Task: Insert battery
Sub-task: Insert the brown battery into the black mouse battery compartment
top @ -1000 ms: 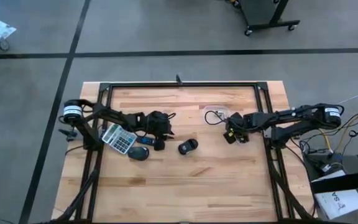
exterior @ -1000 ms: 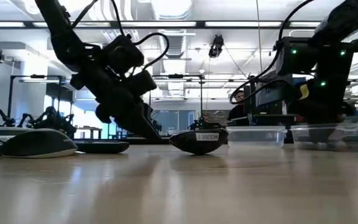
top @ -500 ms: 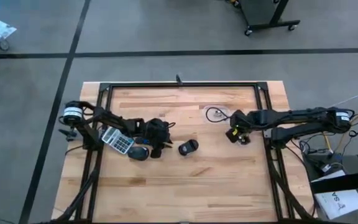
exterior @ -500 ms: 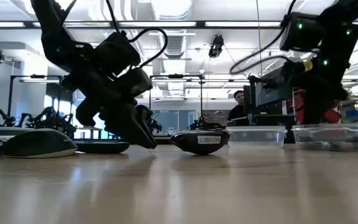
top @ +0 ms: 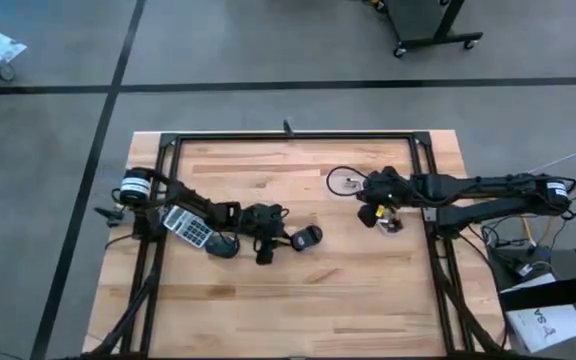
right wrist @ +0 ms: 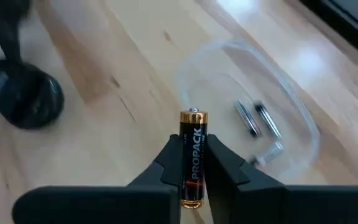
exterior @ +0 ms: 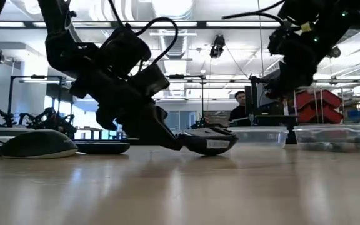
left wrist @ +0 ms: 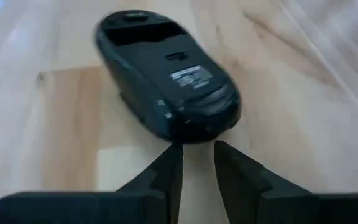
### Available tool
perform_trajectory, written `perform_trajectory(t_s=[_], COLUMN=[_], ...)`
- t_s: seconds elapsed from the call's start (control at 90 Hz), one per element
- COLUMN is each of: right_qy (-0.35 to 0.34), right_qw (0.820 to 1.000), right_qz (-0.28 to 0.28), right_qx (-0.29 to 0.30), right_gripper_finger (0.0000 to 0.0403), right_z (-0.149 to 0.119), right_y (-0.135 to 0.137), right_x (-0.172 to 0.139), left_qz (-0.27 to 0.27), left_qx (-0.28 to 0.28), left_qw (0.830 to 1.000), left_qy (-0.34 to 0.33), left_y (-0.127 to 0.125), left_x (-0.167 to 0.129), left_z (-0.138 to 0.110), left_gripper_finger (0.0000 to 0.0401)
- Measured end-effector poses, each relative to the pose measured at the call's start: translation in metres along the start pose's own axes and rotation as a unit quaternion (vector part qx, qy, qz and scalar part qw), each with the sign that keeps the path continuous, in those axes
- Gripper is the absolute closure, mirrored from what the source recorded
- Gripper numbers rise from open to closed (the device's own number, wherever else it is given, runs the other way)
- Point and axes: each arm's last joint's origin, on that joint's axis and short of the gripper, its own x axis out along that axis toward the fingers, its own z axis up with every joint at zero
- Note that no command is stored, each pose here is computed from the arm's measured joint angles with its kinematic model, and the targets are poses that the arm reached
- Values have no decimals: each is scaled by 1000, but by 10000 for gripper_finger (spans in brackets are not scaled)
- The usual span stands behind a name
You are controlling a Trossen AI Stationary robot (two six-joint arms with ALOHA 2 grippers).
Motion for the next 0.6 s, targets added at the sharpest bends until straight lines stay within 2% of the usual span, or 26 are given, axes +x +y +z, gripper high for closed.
perform_trajectory(t_s=[0.278, 0.489, 0.6], right_qy=[-20, -39, -54], right_qw=[998, 993, 990], right_qz=[49, 89, 109], right_qx=[-41, -63, -69], right_gripper_finger=[384, 384, 384], right_z=[0, -3, -4], right_y=[31, 58, 70], right_x=[18, 32, 37], left_qz=[-5, -14, -12], left_qx=[-1, -13, -12], left_qw=[1000, 997, 996], left_qy=[-3, 76, 83], left_y=[-3, -5, -6], left_x=[2, -12, -20], left_z=[9, 14, 21], left_gripper_finger=[326, 326, 326])
